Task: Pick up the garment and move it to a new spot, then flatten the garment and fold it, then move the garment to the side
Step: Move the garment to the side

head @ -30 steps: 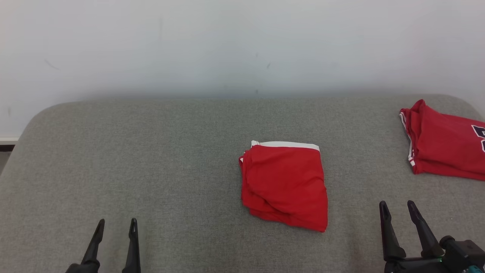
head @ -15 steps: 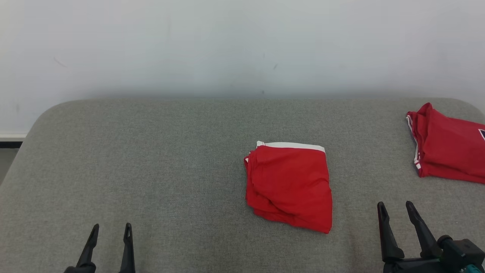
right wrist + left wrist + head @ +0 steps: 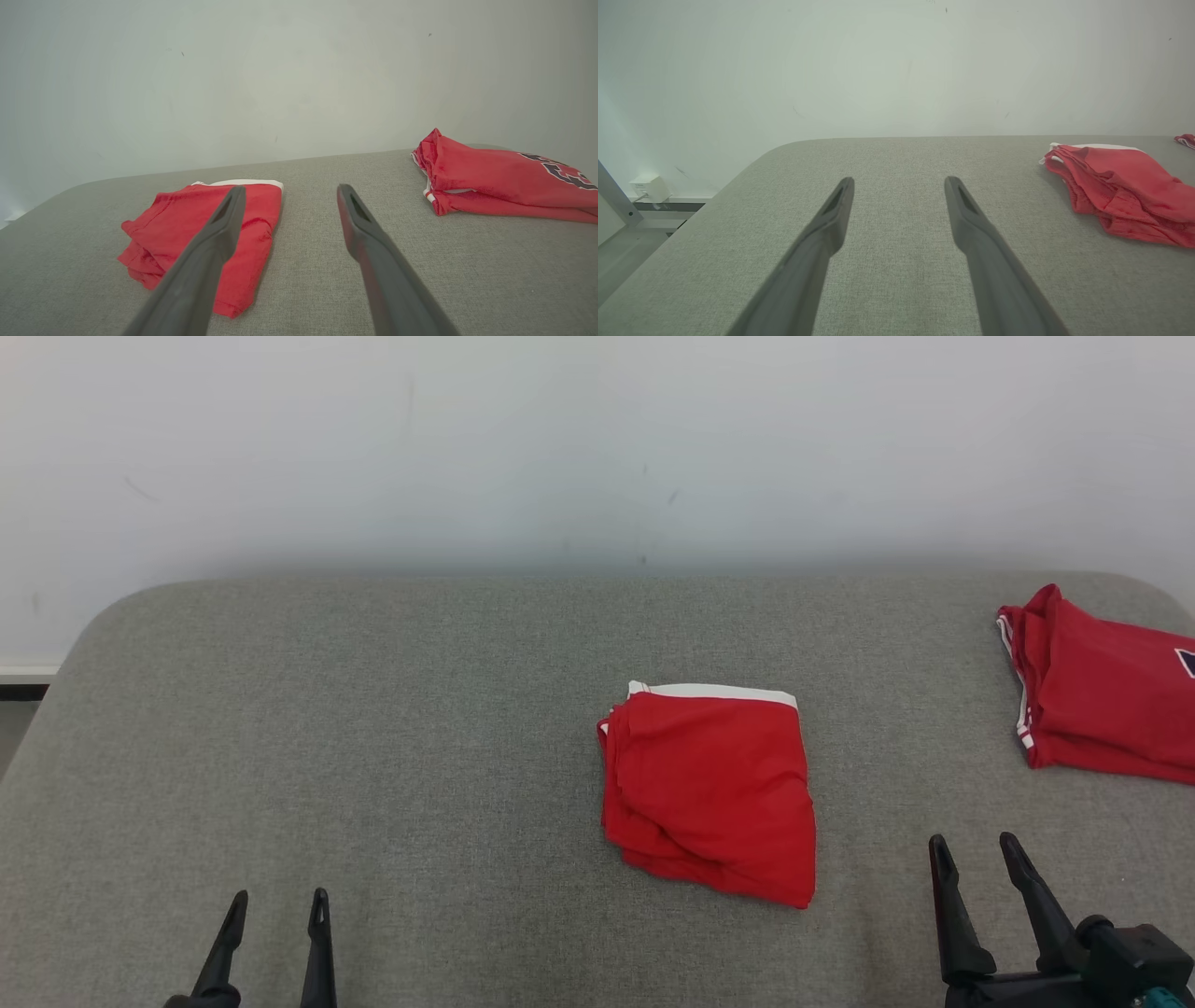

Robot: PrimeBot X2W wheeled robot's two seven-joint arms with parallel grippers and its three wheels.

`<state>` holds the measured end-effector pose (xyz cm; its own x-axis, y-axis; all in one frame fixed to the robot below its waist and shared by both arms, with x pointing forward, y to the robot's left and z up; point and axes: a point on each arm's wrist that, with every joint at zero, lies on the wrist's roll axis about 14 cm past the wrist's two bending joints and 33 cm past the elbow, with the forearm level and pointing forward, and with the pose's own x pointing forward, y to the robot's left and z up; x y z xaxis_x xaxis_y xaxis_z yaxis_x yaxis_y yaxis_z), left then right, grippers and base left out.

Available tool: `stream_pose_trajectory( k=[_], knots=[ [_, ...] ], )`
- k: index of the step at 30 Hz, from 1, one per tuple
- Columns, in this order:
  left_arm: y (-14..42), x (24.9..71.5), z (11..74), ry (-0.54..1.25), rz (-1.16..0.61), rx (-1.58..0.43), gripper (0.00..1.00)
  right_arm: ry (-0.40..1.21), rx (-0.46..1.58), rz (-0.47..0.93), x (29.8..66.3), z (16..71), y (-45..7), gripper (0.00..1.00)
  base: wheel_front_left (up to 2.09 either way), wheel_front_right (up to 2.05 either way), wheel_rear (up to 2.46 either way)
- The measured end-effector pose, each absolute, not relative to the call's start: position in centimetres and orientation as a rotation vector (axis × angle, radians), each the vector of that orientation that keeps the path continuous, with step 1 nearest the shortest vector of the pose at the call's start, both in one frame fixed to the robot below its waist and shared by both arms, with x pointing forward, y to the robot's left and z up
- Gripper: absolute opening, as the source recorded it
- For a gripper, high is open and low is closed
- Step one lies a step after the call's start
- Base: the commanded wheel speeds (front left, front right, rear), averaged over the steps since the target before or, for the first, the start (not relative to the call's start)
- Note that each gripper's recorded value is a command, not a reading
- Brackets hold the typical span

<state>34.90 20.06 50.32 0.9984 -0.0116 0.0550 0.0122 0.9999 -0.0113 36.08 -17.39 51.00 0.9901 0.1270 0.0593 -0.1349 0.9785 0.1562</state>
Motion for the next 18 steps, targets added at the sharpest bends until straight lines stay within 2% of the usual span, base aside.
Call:
stream_pose_trajectory(
  k=[10, 18],
  knots=[
    [20.2, 34.8, 50.3, -0.054, -0.007, -0.011, 1.00, -0.045, 0.161, 0.135, 36.3, 51.0, -17.2, 1.00, 0.00, 0.00, 0.00],
    [20.1, 34.8, 50.3, -0.054, -0.006, -0.015, 1.00, -0.094, 0.132, 0.197, 39.2, 53.7, -15.7, 1.00, 0.00, 0.00, 0.00]
  ],
)
